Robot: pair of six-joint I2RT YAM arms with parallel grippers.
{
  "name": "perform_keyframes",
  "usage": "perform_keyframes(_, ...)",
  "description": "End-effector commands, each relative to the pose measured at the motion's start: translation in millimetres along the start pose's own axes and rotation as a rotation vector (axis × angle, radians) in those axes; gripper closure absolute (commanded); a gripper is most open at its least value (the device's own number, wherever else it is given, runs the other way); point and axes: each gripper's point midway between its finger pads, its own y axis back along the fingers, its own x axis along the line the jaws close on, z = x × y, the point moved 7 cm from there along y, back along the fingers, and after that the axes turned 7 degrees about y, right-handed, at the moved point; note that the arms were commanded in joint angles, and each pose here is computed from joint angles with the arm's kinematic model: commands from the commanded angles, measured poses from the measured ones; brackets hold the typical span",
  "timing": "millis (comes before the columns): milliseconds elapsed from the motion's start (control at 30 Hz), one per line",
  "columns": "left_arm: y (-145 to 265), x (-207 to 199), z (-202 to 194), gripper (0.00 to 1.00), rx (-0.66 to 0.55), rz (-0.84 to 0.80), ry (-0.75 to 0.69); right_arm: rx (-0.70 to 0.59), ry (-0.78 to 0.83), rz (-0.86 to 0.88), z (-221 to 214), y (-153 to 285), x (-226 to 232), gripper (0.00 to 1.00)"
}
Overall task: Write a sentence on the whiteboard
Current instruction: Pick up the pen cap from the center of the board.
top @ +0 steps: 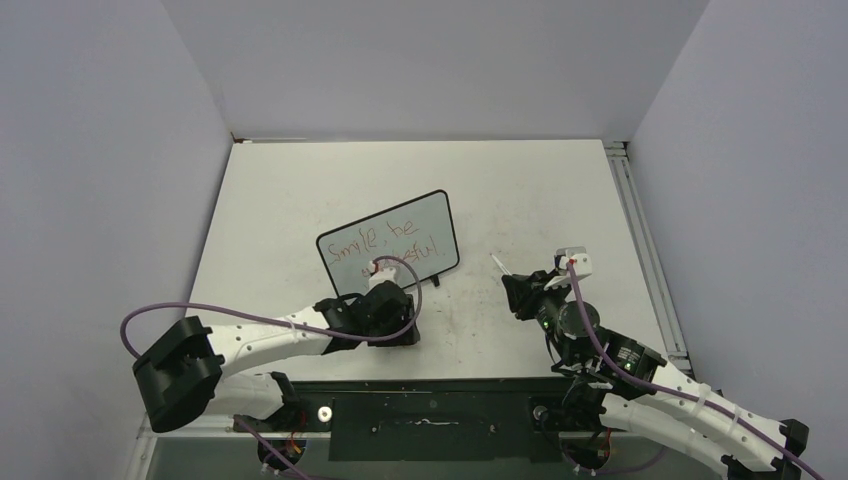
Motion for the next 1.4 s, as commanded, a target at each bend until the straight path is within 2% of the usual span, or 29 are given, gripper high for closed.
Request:
perform_keyframes(0, -1, -9, 6, 0.43, -0.007, -0.051, -0.179, -0.047, -0.038, 0.0, 17, 5, 1, 0.95)
perform_keyframes(333, 7, -12, 13, 0.41, 0.028, -0.049, -0.545, -0.044, -0.045, -0.012, 14, 5, -1, 0.94)
perform_keyframes(533, 3, -7, 9, 0.46, 0.103, -0.036, -0.657, -0.041, -0.054, -0.014, 14, 5, 0, 0.94)
perform_keyframes(1000, -14, -2, 2, 0.48, 0.14, -0.035, -0.705, -0.045, -0.061, -0.027, 15, 6, -2, 0.94)
perform_keyframes(1200, -18, 2, -4, 0.56, 0.177, -0.023, -0.68, -0.045, -0.066, -0.035, 14, 6, -3, 0.93)
perform_keyframes(1367, -15, 4, -13, 0.58, 0.182, -0.019, -0.655, -0.047, -0.068, -0.044, 15, 6, -4, 0.93)
